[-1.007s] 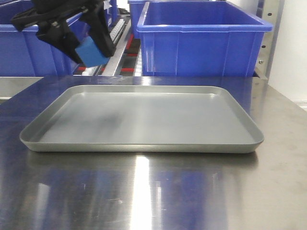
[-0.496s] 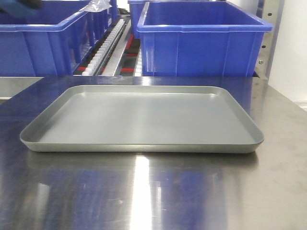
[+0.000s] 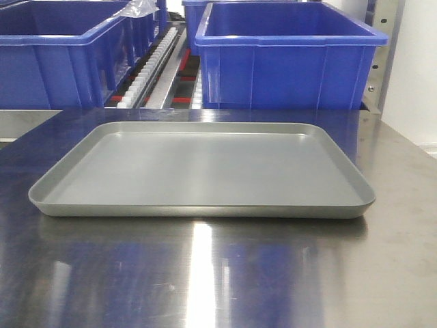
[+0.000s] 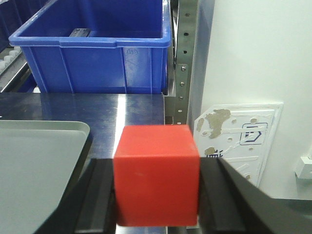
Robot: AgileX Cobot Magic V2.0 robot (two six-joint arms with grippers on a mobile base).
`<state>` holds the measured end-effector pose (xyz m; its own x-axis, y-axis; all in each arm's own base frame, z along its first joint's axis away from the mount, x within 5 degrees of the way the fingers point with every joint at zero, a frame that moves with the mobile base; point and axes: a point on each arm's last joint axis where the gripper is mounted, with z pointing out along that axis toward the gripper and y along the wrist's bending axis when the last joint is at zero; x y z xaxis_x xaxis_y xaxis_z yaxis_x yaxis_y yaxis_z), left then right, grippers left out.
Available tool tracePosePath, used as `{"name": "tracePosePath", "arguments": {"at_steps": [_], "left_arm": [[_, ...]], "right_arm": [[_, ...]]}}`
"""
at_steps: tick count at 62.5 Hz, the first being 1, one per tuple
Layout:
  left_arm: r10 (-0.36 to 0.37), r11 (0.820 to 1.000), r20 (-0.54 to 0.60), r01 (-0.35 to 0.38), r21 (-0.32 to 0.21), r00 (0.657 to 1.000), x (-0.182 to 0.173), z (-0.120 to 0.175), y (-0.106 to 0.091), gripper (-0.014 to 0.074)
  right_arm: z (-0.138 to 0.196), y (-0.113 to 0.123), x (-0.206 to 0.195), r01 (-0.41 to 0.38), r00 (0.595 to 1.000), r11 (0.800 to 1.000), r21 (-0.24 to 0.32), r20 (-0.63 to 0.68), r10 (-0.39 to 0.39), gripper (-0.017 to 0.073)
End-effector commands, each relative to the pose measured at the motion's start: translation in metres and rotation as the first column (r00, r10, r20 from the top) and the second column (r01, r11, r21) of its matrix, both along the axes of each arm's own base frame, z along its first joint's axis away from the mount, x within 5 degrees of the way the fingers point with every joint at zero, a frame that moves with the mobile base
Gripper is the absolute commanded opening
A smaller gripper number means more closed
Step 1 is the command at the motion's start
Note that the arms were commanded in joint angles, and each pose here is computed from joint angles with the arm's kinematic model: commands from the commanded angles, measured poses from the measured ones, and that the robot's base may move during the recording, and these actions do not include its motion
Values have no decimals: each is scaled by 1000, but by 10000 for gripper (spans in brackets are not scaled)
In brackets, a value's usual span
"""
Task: Sort and place red and blue blocks on shelf
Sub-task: 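Lift the blue cube with the left gripper off the tray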
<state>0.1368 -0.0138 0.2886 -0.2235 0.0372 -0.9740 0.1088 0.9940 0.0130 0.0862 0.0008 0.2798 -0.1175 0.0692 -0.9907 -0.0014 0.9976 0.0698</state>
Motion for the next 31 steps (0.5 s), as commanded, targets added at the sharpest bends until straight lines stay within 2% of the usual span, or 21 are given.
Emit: {"name": "tracePosePath", "arguments": {"at_steps": [1, 8, 14, 16, 22, 31], "left_arm": [[45, 999, 166, -43, -13, 985, -13, 19, 6, 123], [69, 998, 245, -64, -28, 967, -30, 26, 10, 123], [84, 993, 301, -55, -103, 950, -43, 33, 10, 123], [86, 992, 322, -52, -112, 943, -47, 35, 10, 123], [87, 992, 361, -47, -117, 928, -56, 38, 11, 123], [87, 992, 365, -47, -117, 927, -57, 39, 11, 123]], "right_arm": [[17, 0, 0, 2, 994, 1000, -15, 108, 0, 51], [17, 0, 0, 2, 994, 1000, -15, 108, 0, 51], [17, 0, 0, 2, 994, 1000, -15, 108, 0, 51], [17, 0, 0, 2, 994, 1000, -15, 108, 0, 51], [17, 0, 0, 2, 994, 1000, -15, 108, 0, 51], [17, 0, 0, 2, 994, 1000, -15, 108, 0, 51]]}}
